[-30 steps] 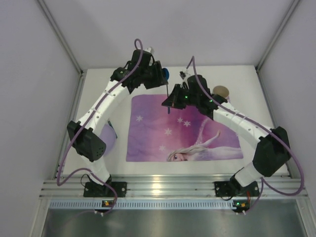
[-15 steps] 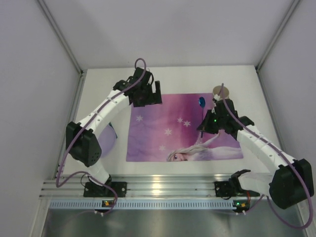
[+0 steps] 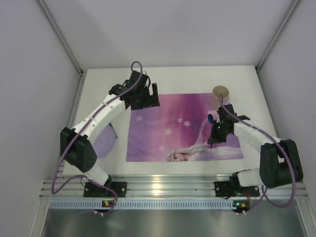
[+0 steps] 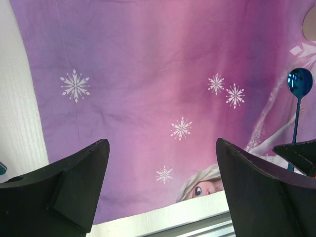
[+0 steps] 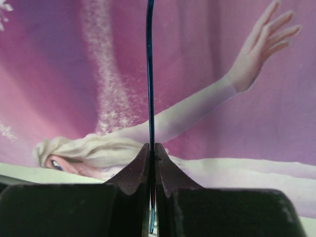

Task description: Set the dinner table for one person

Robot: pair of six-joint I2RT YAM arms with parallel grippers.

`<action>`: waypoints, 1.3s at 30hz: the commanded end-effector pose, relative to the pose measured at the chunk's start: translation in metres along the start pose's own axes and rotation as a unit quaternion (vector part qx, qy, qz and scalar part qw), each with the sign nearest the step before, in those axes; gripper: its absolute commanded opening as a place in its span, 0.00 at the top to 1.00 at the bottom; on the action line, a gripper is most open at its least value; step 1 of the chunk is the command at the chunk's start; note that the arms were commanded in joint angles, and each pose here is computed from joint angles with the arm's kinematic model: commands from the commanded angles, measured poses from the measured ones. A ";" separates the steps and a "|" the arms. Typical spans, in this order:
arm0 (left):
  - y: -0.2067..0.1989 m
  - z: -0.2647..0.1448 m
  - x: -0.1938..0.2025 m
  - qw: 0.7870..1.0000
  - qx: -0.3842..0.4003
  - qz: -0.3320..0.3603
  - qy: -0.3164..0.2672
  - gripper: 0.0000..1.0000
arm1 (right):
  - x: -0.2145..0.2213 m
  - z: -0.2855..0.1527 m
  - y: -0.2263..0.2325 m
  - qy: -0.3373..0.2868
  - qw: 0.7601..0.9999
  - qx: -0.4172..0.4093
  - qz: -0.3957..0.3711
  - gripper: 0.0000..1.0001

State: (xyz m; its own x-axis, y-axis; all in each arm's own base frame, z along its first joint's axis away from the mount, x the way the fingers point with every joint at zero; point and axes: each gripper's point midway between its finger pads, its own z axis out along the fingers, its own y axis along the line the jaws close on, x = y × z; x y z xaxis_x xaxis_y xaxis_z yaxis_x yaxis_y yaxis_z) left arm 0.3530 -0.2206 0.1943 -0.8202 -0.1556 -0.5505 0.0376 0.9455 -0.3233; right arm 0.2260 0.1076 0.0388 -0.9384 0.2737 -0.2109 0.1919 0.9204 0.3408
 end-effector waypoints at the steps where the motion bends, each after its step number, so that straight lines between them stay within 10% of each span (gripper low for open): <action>1: -0.004 -0.016 -0.011 0.999 0.017 -0.003 -0.033 0.06 | -0.028 0.001 -0.011 -0.018 0.999 0.036 -0.029 1.00; 9: -0.003 -0.016 -0.012 0.999 0.013 -0.005 -0.037 0.07 | -0.034 -0.007 -0.044 -0.003 0.992 0.122 -0.035 0.93; 17: -0.009 -0.009 -0.017 0.999 0.020 -0.012 -0.038 0.07 | -0.040 -0.023 -0.060 -0.011 0.983 0.179 -0.034 0.34; 23: 0.004 -0.008 -0.034 0.998 -0.014 -0.001 -0.056 0.06 | -0.059 -0.052 -0.057 -0.037 0.977 0.205 -0.037 0.32; 39: 0.211 0.023 -0.045 0.970 -0.216 -0.108 -0.025 0.07 | -0.055 -0.107 0.046 -0.080 0.990 0.064 -0.100 0.30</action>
State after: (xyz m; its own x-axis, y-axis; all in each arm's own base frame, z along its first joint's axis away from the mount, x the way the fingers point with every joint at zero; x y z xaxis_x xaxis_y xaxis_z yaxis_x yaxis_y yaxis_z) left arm 0.4064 -0.0385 0.1493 -0.7392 -0.4031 -0.5396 -0.3778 0.9114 -0.1633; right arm 0.2599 0.0938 0.1633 -0.8902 0.1212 -0.4391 0.0675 0.9884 0.1361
